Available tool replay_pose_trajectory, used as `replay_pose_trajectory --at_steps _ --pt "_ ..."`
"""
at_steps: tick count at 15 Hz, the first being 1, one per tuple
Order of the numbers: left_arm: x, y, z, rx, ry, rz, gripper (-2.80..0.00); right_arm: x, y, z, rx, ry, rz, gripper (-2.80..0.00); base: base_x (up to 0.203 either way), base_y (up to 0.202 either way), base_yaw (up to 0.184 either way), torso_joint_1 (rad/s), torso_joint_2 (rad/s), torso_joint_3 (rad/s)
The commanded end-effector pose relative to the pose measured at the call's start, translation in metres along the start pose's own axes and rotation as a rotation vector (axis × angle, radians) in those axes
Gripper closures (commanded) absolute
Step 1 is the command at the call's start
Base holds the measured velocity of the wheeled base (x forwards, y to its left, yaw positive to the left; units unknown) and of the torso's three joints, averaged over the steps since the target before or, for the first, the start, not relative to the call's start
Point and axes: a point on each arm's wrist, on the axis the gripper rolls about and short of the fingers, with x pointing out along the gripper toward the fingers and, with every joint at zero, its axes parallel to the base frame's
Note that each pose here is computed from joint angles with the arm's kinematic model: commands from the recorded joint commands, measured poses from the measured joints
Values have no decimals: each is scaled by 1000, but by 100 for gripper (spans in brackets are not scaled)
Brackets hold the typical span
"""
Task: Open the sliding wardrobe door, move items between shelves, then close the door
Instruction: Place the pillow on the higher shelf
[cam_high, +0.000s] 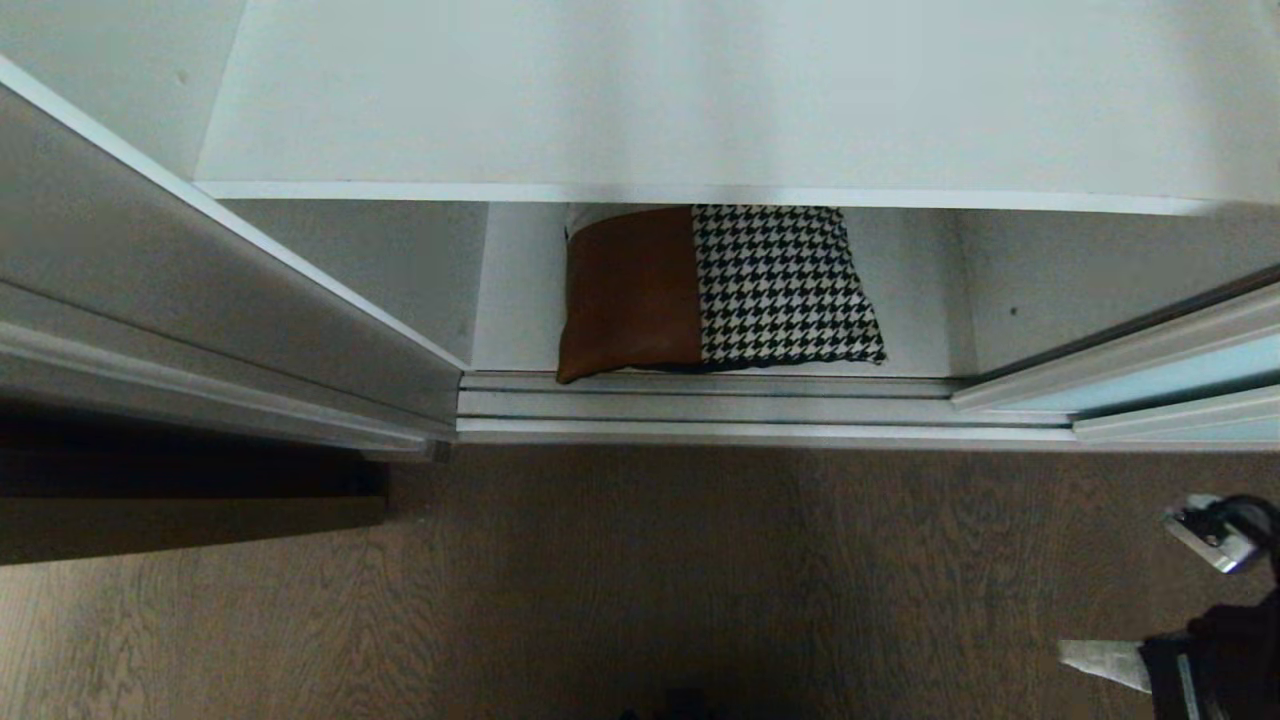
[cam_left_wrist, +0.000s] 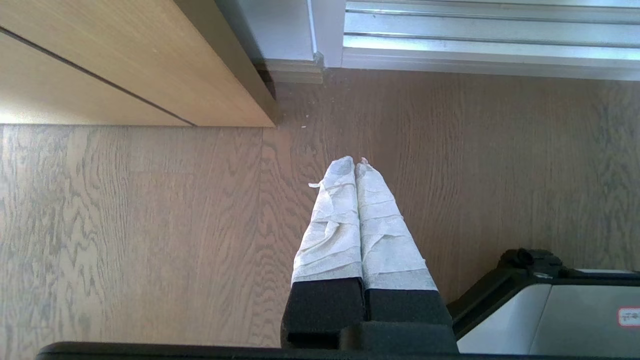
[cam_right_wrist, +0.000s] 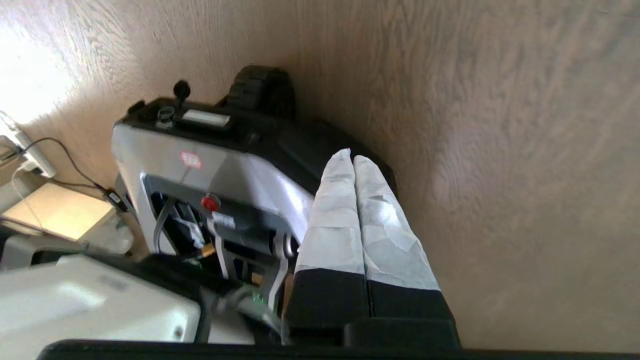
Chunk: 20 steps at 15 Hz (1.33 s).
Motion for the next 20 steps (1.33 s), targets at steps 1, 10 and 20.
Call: replay_pose_trajectory --at_steps 1,10,20 --pt "0 0 0 0 3 1 0 34 -14 2 31 71 -1 0 0 0 0 0 0 0" --pt "0 0 0 0 3 1 0 122 -49 10 -24 -109 33 0 0 0 0 0 0 0" --pt "0 0 0 0 3 0 0 172 -29 25 -120 -299 145 0 0 0 0 0 0 0"
